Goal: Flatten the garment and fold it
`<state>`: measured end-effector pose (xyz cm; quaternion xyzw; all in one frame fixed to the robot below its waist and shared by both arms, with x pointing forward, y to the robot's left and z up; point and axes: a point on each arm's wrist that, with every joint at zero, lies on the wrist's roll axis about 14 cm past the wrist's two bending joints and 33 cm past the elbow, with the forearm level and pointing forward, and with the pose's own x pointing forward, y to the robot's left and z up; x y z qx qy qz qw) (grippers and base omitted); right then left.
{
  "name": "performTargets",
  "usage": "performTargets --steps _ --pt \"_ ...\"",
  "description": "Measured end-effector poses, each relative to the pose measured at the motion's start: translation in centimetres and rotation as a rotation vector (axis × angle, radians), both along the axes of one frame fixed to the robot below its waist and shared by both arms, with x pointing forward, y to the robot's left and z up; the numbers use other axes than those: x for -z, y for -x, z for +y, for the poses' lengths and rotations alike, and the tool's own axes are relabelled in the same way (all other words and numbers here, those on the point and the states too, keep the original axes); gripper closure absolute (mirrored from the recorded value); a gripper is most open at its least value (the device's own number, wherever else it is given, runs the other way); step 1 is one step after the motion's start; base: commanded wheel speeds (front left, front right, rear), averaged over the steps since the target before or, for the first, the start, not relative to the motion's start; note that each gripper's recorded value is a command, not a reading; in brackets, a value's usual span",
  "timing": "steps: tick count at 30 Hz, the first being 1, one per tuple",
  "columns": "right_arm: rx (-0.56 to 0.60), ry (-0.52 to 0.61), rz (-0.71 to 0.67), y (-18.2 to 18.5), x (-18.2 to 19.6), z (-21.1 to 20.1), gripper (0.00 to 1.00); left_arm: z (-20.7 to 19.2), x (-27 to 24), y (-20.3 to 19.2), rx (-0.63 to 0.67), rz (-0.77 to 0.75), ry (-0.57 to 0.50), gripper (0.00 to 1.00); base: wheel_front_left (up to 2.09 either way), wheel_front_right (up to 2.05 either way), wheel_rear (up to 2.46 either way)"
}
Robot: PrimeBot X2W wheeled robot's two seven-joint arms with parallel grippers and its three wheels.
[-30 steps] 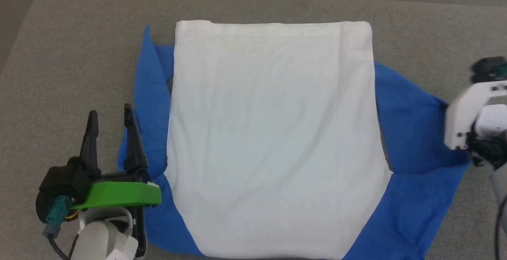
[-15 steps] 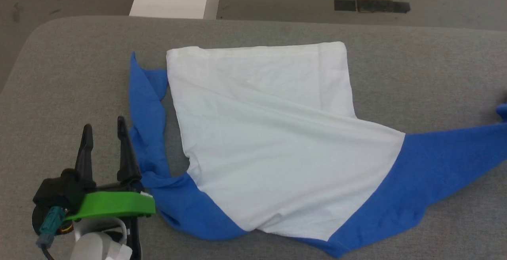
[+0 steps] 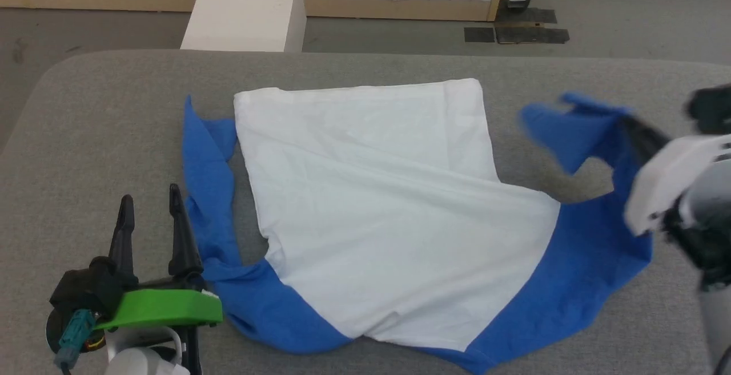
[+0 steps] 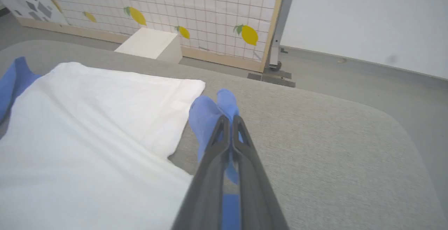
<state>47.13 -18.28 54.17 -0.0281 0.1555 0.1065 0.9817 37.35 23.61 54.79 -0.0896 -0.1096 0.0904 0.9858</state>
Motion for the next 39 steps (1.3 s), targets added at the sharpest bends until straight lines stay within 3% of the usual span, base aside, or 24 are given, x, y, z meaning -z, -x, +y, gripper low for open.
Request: performTargets --steps 7,13,20,27,28,29,30,33,39 --pt "-0.313 -0.079 0.086 2.7 2.5 12.1 1.00 0.8 0.8 0.7 -0.027 0.023 0.005 0.00 0.00 0.00 0.00" --pt "-0.493 -0.140 0.155 4.6 4.7 20.2 1.00 1.1 1.7 1.2 -0.041 0.053 0.013 0.00 0.00 0.00 0.00" --pt "-0.647 -0.114 0.302 8.0 9.8 25.7 1.00 2.1 2.7 1.9 -0.076 0.088 0.015 0.00 0.00 0.00 0.00" --pt "-0.699 -0.071 0.482 11.3 15.3 26.7 1.00 2.7 3.4 2.3 -0.100 0.111 0.016 0.00 0.00 0.00 0.00" --pt "-0.699 -0.068 0.504 11.6 15.7 26.6 0.90 2.7 3.4 2.3 -0.100 0.111 0.017 0.00 0.00 0.00 0.00" --pt "-0.698 -0.074 0.524 11.9 16.0 26.5 0.25 2.6 3.5 2.3 -0.099 0.114 0.019 0.00 0.00 0.00 0.00" --pt "-0.696 -0.098 0.534 12.0 15.8 26.7 0.00 2.6 3.6 2.4 -0.098 0.116 0.021 0.00 0.00 0.00 0.00" --pt "-0.695 -0.154 0.508 11.4 14.2 27.2 0.00 2.5 3.6 2.4 -0.095 0.115 0.024 0.00 0.00 0.00 0.00" --pt "-0.622 -0.387 0.281 6.9 6.1 27.2 0.00 2.0 3.4 2.2 -0.079 0.107 0.031 0.00 0.00 0.00 0.00"
